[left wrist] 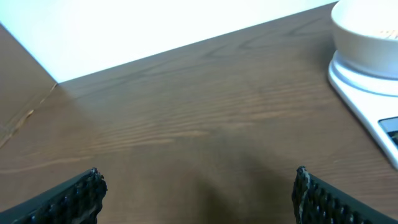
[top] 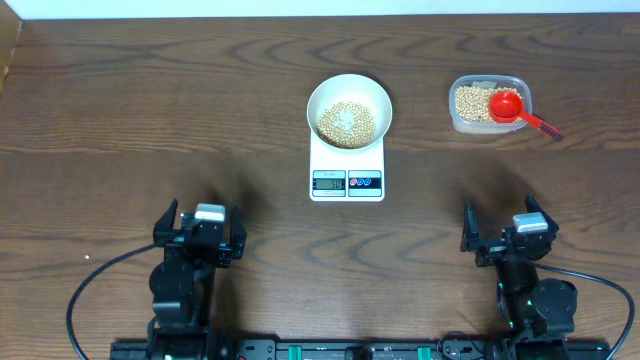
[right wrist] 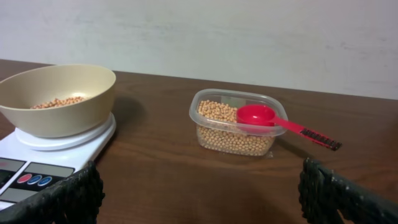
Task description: Scoop item into bowl and weigh 50g on scale
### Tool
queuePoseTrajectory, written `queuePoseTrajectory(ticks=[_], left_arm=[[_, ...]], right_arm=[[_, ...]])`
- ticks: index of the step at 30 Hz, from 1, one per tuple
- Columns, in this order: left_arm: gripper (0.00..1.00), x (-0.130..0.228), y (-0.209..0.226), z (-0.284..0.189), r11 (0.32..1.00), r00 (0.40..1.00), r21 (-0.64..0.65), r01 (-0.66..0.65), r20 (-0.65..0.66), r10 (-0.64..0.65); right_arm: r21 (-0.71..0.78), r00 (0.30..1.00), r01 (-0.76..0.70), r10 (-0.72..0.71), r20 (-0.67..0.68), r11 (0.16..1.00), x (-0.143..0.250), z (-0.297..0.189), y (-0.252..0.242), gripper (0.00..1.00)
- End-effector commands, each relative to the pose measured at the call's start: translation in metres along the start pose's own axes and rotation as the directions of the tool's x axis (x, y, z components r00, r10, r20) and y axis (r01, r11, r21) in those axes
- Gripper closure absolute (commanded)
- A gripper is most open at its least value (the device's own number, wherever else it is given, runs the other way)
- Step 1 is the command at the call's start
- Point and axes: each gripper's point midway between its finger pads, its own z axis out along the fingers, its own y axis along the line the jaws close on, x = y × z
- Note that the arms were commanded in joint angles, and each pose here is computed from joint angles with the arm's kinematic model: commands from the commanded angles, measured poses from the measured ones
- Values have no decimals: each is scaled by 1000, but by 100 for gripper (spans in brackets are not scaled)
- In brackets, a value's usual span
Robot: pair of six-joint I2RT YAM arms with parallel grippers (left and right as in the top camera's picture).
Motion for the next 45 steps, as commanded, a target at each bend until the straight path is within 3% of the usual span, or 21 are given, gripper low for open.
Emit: queuePoseTrajectory(ticks=[1, 8, 20, 45], left_arm=[[2, 7, 8, 0, 998, 999, -55, 16, 33, -15], [2, 22, 12, 2, 988, 991, -90, 127, 60, -122], [2, 9, 14, 0, 987, 984, -89, 136, 131, -124], [2, 13, 12, 1, 986, 984, -83, 146, 112, -136]], right_arm=[[6, 1000, -13, 13, 1, 1000, 1, 0, -1, 1], [6, 1000, -13, 13, 1, 1000, 1, 0, -1, 1], [6, 1000, -13, 13, 1, 1000, 1, 0, -1, 1], [6, 1000, -13, 13, 1, 1000, 1, 0, -1, 1]])
